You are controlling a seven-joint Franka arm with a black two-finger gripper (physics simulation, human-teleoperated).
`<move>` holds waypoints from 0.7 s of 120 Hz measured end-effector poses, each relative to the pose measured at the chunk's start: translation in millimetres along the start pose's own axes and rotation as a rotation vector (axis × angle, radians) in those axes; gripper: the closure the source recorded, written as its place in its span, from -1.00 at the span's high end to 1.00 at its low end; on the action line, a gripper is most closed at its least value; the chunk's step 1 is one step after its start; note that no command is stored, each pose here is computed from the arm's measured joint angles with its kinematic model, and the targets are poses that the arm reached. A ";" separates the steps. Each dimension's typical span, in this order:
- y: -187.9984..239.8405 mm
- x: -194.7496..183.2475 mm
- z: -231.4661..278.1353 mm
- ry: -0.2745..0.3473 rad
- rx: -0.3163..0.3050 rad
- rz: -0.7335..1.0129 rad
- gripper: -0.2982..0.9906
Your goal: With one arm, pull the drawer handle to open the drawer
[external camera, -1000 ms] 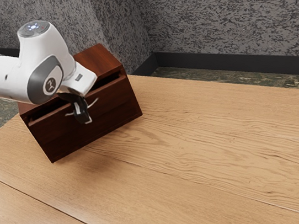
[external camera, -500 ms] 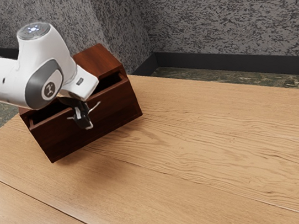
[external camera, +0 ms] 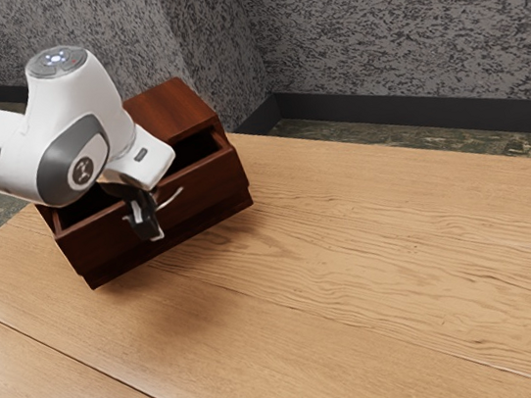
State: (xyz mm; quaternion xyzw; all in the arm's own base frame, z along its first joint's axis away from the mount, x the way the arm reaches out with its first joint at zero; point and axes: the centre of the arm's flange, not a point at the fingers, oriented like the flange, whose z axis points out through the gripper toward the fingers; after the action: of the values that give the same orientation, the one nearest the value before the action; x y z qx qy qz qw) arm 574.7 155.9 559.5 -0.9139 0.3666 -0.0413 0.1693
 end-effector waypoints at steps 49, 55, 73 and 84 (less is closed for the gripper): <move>15.7 1.6 -4.0 0.000 0.002 -0.008 0.04; 17.8 0.9 -5.2 -0.001 0.003 -0.010 0.02; 26.3 3.4 -10.6 0.002 0.009 -0.009 0.01; 34.0 9.7 -15.0 0.007 0.013 0.001 0.01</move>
State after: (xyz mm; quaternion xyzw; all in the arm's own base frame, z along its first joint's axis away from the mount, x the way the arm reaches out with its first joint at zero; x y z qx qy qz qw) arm 556.5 122.2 561.5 -0.9124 0.3675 -0.0471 0.1740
